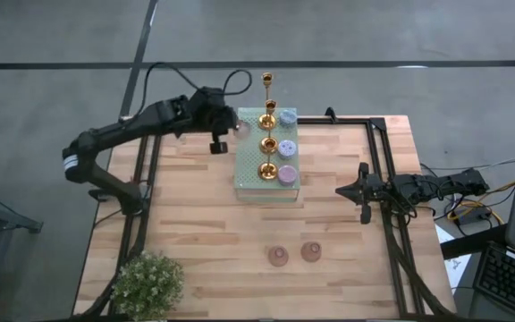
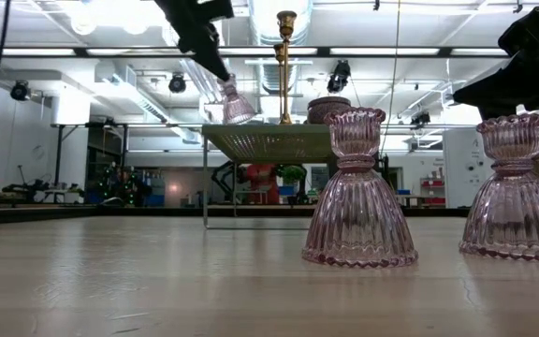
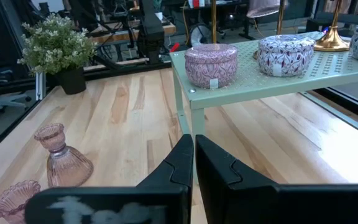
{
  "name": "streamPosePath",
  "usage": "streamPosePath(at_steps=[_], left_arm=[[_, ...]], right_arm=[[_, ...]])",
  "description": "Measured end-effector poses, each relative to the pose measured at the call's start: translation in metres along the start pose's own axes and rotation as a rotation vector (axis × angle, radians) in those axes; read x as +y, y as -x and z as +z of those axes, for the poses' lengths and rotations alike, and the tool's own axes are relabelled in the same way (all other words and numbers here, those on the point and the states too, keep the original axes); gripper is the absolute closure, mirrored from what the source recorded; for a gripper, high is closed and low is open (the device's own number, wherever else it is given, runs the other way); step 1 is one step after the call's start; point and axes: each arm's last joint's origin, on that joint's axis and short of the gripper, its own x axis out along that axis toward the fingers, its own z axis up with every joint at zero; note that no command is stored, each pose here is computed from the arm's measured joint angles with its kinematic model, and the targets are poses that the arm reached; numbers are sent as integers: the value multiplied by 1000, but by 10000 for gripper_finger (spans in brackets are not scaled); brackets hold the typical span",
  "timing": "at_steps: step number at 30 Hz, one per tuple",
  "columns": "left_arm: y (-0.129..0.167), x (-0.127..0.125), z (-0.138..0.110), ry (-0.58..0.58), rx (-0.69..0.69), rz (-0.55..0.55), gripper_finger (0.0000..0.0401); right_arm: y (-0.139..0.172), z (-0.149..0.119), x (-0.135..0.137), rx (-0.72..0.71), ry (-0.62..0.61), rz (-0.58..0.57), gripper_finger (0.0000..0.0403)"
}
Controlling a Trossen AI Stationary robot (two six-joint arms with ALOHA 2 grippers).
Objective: Pick & Place candle stick holders
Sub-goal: Put the top pink glass candle holder on the shelf
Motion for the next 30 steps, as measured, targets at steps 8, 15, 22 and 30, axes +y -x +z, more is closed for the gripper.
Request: streamPosePath(at_steps=[8,15,22,30], left_arm=[[-32,28,5,44,81,25,376],[-55,47,-1,86,119,-28,376],[-71,49,-2,82,115,-62,376],[-79,49,0,80,107,-56,375]], right_arm=[[0,0,0,0,0,0,390],[0,0,0,0,0,0,390],[0,0,0,0,0,0,390],[0,0,0,0,0,0,390]])
